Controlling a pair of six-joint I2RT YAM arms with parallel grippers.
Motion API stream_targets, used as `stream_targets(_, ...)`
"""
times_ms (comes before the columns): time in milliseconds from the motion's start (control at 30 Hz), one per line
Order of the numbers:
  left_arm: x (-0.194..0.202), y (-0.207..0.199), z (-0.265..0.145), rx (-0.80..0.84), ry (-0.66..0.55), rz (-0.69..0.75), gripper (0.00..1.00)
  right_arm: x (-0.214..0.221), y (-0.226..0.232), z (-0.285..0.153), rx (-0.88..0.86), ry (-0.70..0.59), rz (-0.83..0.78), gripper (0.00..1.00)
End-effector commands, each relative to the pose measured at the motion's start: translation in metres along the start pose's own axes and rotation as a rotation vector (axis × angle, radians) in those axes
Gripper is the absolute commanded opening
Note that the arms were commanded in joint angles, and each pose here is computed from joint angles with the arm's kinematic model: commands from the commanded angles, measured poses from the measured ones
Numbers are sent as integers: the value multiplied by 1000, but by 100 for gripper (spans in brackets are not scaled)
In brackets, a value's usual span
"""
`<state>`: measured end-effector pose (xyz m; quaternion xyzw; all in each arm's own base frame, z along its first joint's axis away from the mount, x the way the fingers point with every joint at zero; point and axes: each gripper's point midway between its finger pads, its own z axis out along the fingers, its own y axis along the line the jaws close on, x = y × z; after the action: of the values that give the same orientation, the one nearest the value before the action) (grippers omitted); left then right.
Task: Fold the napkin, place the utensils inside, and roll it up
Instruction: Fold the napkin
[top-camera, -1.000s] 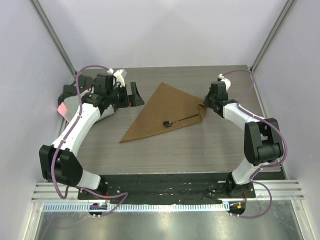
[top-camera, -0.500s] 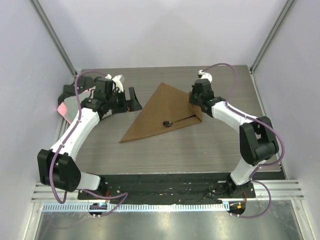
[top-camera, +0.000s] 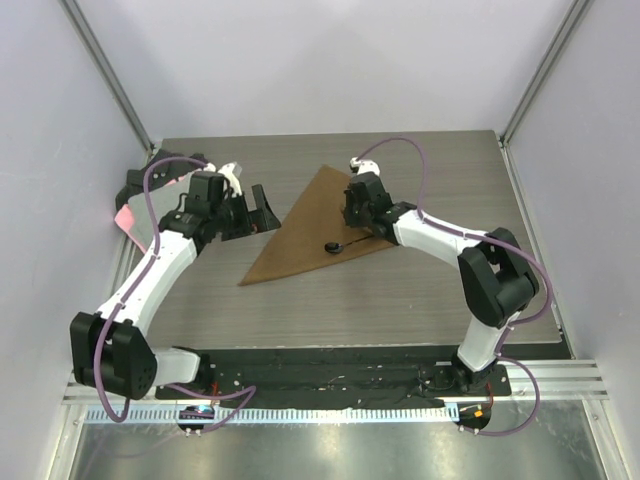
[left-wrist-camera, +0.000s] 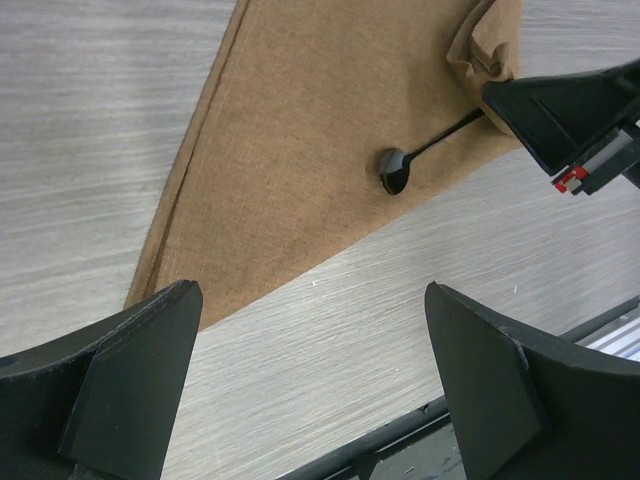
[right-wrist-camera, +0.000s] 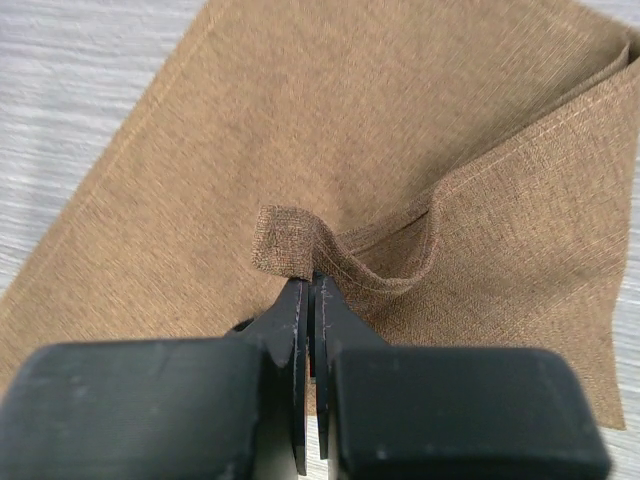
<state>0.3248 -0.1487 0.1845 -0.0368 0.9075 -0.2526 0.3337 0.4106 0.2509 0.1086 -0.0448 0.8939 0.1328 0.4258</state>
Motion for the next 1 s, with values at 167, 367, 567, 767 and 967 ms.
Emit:
stream_targets(167,-3,-2,3,21,-54,-59,100,20,11,1,-4,8,-7,1)
stream_targets(367,7,12,10,-27,-46,-89,100,34,11,-1,-5,29,-3,1)
stream_targets(567,16,25,20,-62,-67,-150,100,47,14,-3,-20,51,0,1)
stream_targets(767,23,35,31,-77,-59,-197,100,57,21,-7,-58,73,-12,15)
stream_targets(967,23,50,32,-85,-67,-254,100,48,43,-26,-187,59,-38,48)
